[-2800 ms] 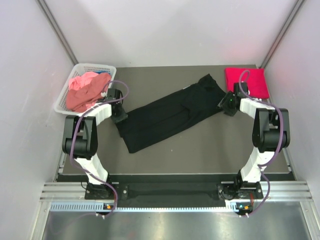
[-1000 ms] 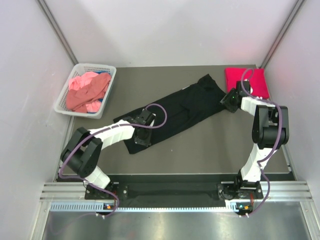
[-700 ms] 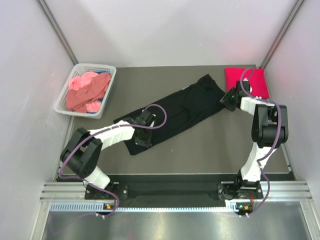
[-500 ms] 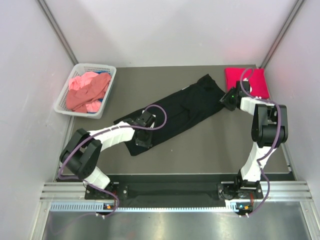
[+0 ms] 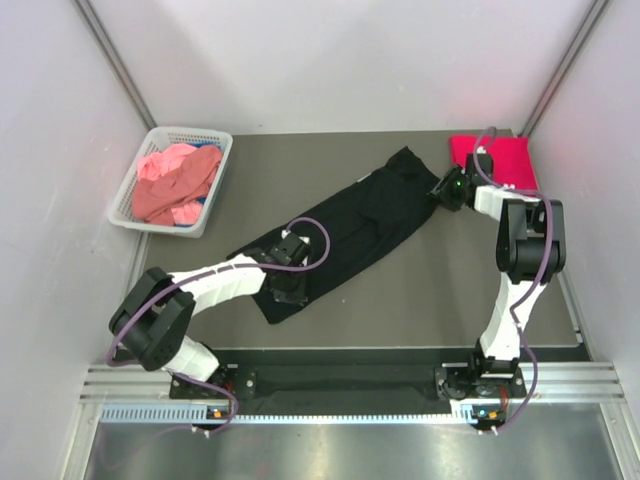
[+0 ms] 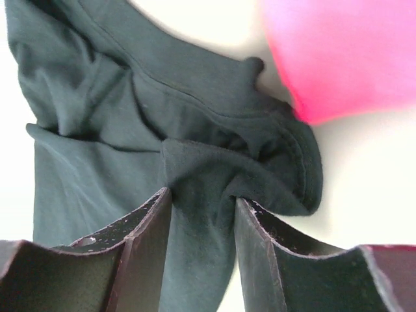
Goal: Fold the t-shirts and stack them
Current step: Fold the tshirt
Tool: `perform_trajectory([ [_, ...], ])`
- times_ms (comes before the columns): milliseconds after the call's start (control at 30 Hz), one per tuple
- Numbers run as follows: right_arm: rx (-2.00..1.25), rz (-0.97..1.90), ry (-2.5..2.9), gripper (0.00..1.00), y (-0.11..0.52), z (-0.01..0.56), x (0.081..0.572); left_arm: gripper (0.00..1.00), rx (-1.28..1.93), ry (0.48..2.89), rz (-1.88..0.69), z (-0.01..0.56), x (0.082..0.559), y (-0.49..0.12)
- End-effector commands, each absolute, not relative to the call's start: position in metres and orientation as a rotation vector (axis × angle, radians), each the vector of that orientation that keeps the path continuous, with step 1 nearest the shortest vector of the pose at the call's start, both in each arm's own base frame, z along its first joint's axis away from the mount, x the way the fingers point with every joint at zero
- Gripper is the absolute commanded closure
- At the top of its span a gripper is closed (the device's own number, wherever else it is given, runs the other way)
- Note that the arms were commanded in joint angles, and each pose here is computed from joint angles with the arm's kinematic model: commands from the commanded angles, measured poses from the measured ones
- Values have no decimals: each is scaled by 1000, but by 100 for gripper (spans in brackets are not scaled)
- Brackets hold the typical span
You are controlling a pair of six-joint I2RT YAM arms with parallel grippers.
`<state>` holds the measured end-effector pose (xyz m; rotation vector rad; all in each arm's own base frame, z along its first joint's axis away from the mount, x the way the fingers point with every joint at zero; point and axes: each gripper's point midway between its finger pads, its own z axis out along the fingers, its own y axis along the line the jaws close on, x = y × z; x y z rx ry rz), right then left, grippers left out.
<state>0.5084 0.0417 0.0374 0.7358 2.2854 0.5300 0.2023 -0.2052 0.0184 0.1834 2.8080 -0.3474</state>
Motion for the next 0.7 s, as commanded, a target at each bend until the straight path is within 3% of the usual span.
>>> perform_trajectory([
  [0, 627, 595, 2311, 57, 76, 33, 521, 100, 153, 2898, -358, 12, 173, -201],
  [167, 583, 636, 2298, 54, 97, 38, 546, 100, 77, 2911, -301, 7, 171, -196],
  [433, 578, 588, 2237, 52, 90, 56, 603, 100, 64, 2837, -480, 20, 199, -243],
  [667, 588, 503, 2215, 62, 70, 52, 642, 100, 61, 2838, -584, 14, 221, -285],
])
